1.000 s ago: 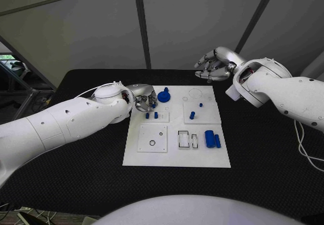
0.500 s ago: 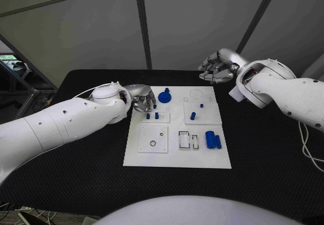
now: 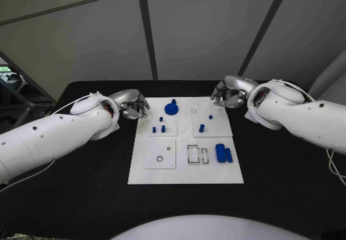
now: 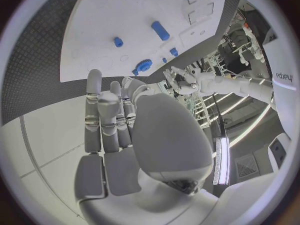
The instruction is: Assemble the parts on the task board
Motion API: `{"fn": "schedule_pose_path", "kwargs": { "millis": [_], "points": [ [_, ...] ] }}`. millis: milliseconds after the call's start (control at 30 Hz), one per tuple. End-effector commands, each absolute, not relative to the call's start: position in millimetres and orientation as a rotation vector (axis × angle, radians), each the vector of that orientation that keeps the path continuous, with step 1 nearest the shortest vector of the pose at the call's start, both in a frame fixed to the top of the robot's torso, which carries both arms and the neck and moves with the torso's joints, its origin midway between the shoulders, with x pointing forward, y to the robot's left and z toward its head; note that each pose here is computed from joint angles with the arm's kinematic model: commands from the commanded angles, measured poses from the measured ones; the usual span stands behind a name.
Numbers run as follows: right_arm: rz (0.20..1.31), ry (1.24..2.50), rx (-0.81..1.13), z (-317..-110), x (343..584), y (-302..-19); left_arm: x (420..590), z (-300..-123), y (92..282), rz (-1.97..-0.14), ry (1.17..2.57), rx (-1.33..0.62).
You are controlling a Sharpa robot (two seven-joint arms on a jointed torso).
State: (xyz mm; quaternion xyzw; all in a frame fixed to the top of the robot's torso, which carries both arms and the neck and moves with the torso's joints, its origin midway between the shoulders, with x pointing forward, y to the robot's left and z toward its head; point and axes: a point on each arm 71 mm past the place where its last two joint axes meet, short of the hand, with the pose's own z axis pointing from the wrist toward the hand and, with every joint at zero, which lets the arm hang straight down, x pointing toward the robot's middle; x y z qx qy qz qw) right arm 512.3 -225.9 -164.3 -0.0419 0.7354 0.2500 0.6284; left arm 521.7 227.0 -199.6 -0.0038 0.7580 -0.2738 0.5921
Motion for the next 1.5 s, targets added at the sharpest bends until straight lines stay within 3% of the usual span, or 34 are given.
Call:
{"fn": "schedule_pose_path", "kwargs": {
  "millis": [33, 300, 467, 1500],
  "points": [
    [0.469, 1.657, -0.268, -171.5, 506.0, -222.1, 517.4, -191.3, 236.2, -0.840, 1.664, -0.320],
    [0.417, 1.678, -0.348, -190.5, 497.0, -217.7, 493.4, -186.6, 242.9, -1.192, 1.547, -0.698],
    [0.399, 1.698, -0.366, -198.3, 493.0, -216.6, 484.1, -185.0, 242.4, -1.302, 1.495, -0.811],
    [0.405, 1.640, -0.359, -205.4, 497.7, -201.6, 480.0, -184.7, 246.9, -1.345, 1.450, -0.862]
  ]
}}
